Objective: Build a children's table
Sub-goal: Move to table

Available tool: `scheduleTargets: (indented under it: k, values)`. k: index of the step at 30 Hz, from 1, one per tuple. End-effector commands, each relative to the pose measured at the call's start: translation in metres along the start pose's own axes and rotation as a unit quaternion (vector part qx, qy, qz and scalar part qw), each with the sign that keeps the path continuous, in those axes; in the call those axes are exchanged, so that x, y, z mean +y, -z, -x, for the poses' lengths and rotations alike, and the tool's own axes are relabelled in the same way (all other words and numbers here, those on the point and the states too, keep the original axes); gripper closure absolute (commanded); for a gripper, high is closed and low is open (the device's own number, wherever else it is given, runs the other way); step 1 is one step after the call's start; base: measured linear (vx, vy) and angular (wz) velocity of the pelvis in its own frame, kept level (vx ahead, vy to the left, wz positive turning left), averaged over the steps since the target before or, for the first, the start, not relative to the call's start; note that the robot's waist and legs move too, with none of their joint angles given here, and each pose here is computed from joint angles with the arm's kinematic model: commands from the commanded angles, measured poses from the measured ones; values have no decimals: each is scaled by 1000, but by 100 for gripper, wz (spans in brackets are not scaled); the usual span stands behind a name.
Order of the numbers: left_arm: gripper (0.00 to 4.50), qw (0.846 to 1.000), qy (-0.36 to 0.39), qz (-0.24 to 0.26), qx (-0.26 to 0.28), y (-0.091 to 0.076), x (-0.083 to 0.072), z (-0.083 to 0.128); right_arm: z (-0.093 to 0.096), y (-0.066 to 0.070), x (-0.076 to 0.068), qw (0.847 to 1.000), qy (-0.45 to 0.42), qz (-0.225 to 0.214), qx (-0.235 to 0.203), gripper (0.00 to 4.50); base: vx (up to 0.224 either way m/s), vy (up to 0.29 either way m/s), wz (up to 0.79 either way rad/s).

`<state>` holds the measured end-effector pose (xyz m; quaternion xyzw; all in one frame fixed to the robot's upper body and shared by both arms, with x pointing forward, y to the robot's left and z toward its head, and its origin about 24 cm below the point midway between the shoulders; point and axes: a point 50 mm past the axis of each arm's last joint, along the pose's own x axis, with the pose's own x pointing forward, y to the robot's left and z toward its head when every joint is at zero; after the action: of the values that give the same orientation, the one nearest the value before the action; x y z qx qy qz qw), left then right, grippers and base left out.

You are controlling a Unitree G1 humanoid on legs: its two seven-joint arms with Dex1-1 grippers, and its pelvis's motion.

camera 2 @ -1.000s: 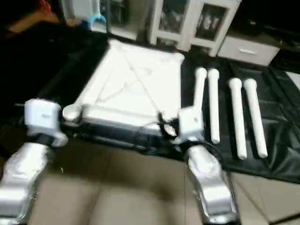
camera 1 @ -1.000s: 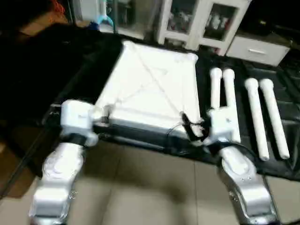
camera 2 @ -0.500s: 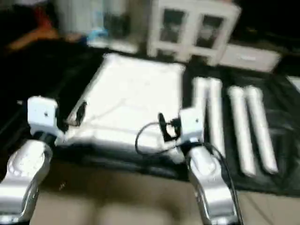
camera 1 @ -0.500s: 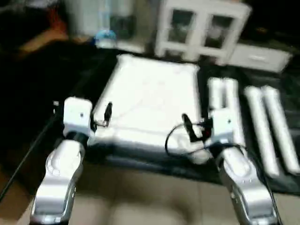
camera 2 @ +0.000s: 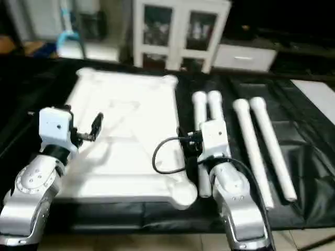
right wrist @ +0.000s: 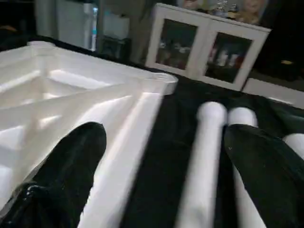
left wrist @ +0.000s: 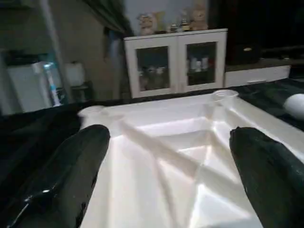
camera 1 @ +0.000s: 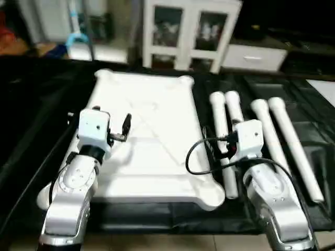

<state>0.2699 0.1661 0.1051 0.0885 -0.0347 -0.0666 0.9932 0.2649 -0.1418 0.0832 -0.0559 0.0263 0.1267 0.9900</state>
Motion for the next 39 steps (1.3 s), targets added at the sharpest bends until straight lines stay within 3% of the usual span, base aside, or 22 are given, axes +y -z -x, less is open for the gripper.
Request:
scheduleTargets:
  k: [1, 6, 10, 13, 15, 18, 23, 26, 32, 36, 39]
  values:
    - [0, 1000, 0, -9, 4, 0, -2, -2, -2, 0, -8, 1000, -1, -2, 20, 5, 52, -65, -7]
    - [0, 999, -14, -43, 18, 5, 5, -2, -20, 0, -19, 999, 9, -10, 45, 5, 15, -25, -3]
    - [0, 997, -20, -60, 39, 11, 11, -5, -32, 4, -26, 997, 2, 14, 71, 5, -75, 14, 7]
    - [0, 993, -25, -85, 83, 22, 22, -10, -43, 4, -31, 997, -3, 14, 81, 5, -68, 14, 4]
    - [0, 988, -50, -56, 135, 32, 33, -16, -56, 4, -32, 996, -6, -12, 91, 5, -29, 8, -1]
    - [0, 982, -71, -49, 170, 38, 43, -22, -68, 9, -28, 991, -32, -34, 126, 5, 0, 0, 0]
    - [0, 981, -92, -32, 170, 34, 56, -29, -76, 13, -20, 981, -76, -63, 168, 5, 0, 0, 0]
    - [0, 975, -135, -26, 174, 32, 76, -28, -81, 21, -15, 973, -91, -71, 201, 5, 0, 0, 0]
    - [0, 966, -99, 41, 234, 45, 80, -26, -90, 22, -10, 967, -98, -107, 209, 5, 0, 0, 0]
    - [0, 958, -100, 36, 265, 53, 92, -24, -96, 19, 2, 957, -122, -155, 211, 5, 0, 0, 0]
    - [0, 955, -102, 33, 276, 56, 99, -22, -100, 20, 7, 954, -131, -160, 215, 5, 0, 0, 0]
